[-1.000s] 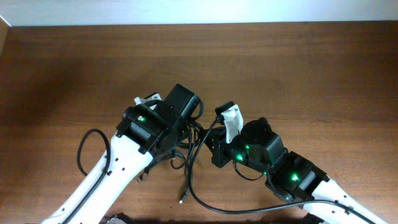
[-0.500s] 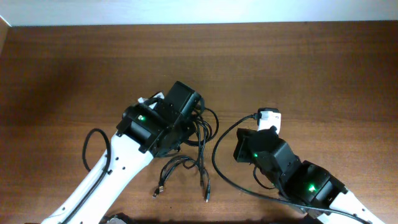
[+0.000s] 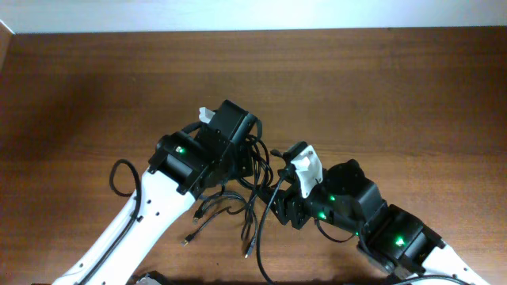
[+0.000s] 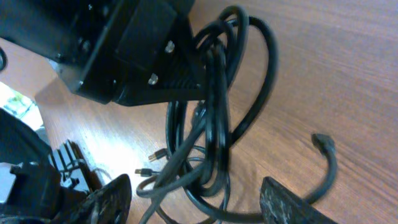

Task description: Untangle cables

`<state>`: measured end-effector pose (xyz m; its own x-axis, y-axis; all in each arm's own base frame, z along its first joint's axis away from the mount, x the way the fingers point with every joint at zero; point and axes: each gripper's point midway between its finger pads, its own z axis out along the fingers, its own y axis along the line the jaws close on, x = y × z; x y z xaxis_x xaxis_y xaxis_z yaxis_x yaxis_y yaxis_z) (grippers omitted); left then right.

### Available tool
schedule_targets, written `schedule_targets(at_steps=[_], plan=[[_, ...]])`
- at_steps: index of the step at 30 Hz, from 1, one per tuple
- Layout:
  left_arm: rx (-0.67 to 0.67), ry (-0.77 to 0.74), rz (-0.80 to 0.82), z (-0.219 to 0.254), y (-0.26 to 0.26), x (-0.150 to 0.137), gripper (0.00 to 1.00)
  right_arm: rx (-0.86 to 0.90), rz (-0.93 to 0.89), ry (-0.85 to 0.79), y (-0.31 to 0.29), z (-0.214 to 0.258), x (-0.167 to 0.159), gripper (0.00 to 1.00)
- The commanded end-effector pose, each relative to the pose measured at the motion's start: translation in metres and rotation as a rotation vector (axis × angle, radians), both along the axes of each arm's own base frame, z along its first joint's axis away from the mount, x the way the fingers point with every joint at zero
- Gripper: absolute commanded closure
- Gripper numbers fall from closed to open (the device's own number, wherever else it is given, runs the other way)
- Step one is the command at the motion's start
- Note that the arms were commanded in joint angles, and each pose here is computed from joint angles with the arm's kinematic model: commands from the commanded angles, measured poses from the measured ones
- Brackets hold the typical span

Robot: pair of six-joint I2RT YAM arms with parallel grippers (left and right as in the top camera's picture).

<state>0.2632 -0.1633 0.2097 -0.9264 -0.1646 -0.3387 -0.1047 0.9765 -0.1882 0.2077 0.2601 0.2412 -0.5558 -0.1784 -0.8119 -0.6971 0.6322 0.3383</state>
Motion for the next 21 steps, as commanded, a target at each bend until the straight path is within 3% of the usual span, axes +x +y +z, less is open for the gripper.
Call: schedule_targets(at_steps=[1,2,4,5,9,11,16,21], plan=[[-0.057,0.018,-0.033,0.001,-0.011,-0.002,1.00,0.001,0.018,0.001,0.006,-0.002,0.003,0.68],[-0.056,0.021,-0.033,0.001,-0.011,-0.002,1.00,0.003,0.014,-0.004,0.007,-0.001,0.005,0.80],[-0.050,0.029,-0.033,0.000,-0.010,-0.004,1.00,0.014,0.012,-0.016,0.009,0.002,0.007,0.88],[-0.044,0.037,-0.032,-0.001,-0.008,-0.006,1.00,0.020,0.012,-0.023,0.009,0.004,0.008,0.96],[-0.051,0.051,0.003,-0.002,-0.007,-0.008,1.00,0.023,-0.091,-0.006,0.001,0.003,0.020,0.96],[-0.108,0.137,0.265,-0.007,0.000,-0.018,1.00,0.059,-0.277,0.053,-0.014,0.001,0.036,0.96],[-0.104,0.222,0.526,-0.013,0.016,-0.035,1.00,0.172,-0.540,0.141,-0.037,0.005,0.055,0.96],[-0.170,0.305,0.423,-0.012,-0.003,-0.046,1.00,0.212,-0.849,0.219,-0.077,-0.011,0.066,0.96]])
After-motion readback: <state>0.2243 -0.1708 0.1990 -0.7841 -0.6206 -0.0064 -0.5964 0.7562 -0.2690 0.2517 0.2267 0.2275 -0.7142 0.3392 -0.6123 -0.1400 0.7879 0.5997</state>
